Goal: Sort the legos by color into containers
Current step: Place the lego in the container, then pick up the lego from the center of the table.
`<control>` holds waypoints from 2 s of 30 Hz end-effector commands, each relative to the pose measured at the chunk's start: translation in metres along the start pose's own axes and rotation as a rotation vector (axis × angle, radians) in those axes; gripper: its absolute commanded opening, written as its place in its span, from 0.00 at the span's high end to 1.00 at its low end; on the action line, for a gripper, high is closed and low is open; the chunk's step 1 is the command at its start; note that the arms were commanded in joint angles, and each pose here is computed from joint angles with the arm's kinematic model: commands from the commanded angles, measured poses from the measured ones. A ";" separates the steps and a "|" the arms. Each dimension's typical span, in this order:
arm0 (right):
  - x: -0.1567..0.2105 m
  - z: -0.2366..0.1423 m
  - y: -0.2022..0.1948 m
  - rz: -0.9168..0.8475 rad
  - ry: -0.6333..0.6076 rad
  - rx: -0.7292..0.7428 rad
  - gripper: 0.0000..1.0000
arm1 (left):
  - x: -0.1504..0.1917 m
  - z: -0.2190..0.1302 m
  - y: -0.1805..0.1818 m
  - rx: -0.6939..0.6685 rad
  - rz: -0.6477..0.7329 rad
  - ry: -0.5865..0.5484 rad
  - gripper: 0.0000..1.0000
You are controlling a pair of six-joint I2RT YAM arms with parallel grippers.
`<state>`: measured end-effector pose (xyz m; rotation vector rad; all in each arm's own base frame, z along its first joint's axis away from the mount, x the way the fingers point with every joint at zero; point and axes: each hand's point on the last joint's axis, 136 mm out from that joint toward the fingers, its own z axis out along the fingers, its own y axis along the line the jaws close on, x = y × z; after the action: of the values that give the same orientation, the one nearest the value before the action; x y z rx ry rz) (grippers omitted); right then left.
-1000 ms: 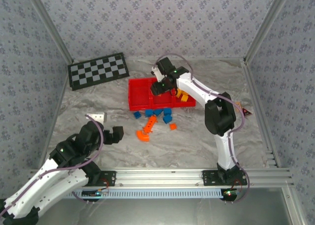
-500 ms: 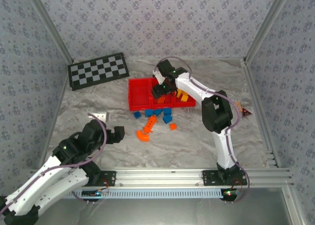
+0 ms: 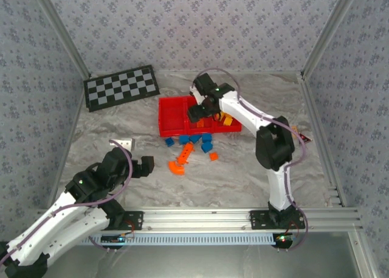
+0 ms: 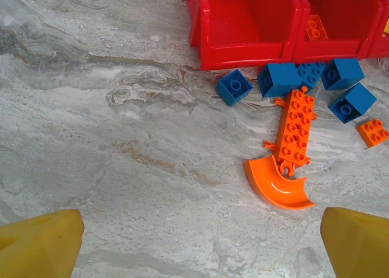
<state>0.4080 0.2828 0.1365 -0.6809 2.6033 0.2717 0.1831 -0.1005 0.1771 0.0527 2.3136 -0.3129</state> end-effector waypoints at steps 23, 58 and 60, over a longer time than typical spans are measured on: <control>0.113 0.010 0.029 -0.039 0.112 -0.017 0.12 | -0.014 -0.006 -0.006 0.006 0.019 -0.020 0.00; 0.133 0.046 0.019 -0.106 0.258 0.193 0.57 | -0.011 -0.004 -0.003 -0.009 0.018 -0.010 0.00; 0.130 0.042 0.020 -0.116 0.255 0.201 0.61 | -0.011 -0.004 -0.003 -0.009 0.019 -0.010 0.00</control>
<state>0.3111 0.2595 0.0333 -0.8156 2.7716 -0.0561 0.1854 -0.1018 0.1762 0.0770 2.3285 -0.2838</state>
